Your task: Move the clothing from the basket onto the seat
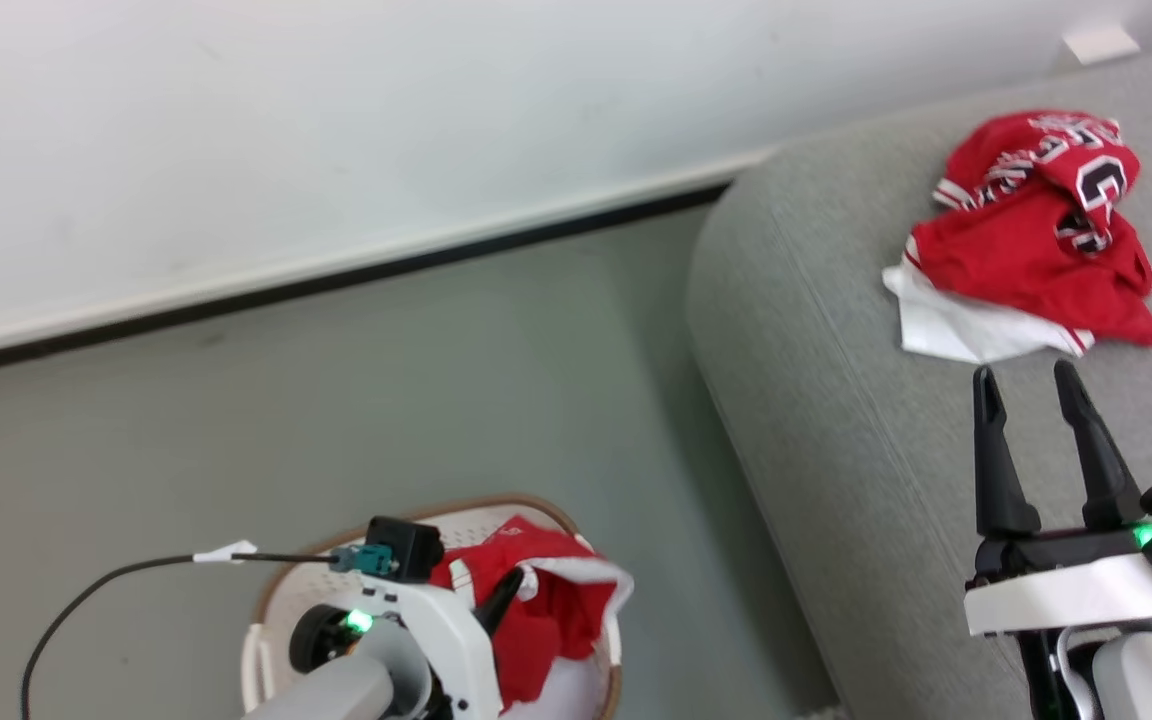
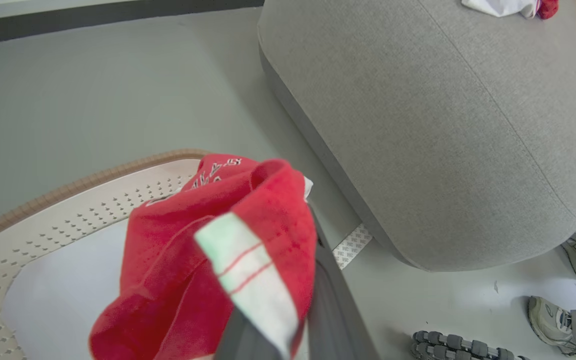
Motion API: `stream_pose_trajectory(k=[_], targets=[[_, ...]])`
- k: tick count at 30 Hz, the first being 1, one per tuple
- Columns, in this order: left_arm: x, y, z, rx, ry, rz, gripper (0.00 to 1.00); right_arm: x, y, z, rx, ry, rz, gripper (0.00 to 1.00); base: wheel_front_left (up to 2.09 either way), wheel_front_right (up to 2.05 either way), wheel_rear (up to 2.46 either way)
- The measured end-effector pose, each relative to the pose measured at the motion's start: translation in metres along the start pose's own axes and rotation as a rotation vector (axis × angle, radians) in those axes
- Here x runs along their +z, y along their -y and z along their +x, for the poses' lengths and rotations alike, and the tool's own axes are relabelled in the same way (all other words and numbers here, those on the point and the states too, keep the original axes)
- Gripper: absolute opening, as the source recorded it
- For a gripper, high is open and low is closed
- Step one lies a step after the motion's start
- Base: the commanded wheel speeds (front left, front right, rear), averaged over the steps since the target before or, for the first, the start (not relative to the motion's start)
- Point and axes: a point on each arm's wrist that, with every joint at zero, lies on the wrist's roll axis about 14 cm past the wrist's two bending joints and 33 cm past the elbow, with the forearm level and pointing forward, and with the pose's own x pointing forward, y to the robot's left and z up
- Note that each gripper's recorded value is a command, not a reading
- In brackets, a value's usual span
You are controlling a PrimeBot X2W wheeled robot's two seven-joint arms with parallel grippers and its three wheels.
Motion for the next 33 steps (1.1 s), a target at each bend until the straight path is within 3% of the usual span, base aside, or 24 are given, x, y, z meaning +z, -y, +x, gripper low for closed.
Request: stream_pose_trajectory(k=[18, 28, 33], targets=[[0.189, 0.029, -0.113, 0.078, 0.609, 0.287, 0.0, -0.006, -0.095, -0.022, 0.255, -0.026, 0.125, 1.0, 0.0, 0.0, 0.0], [0.248, 0.05, -0.165, 0.103, 0.811, 0.414, 0.0, -0.012, -0.129, -0.03, 0.348, -0.051, 0.145, 1.0, 0.0, 0.0, 0.0], [0.261, 0.055, -0.178, 0.117, 0.865, 0.423, 0.0, -0.015, -0.141, -0.036, 0.384, -0.063, 0.147, 1.0, 0.0, 0.0, 0.0]])
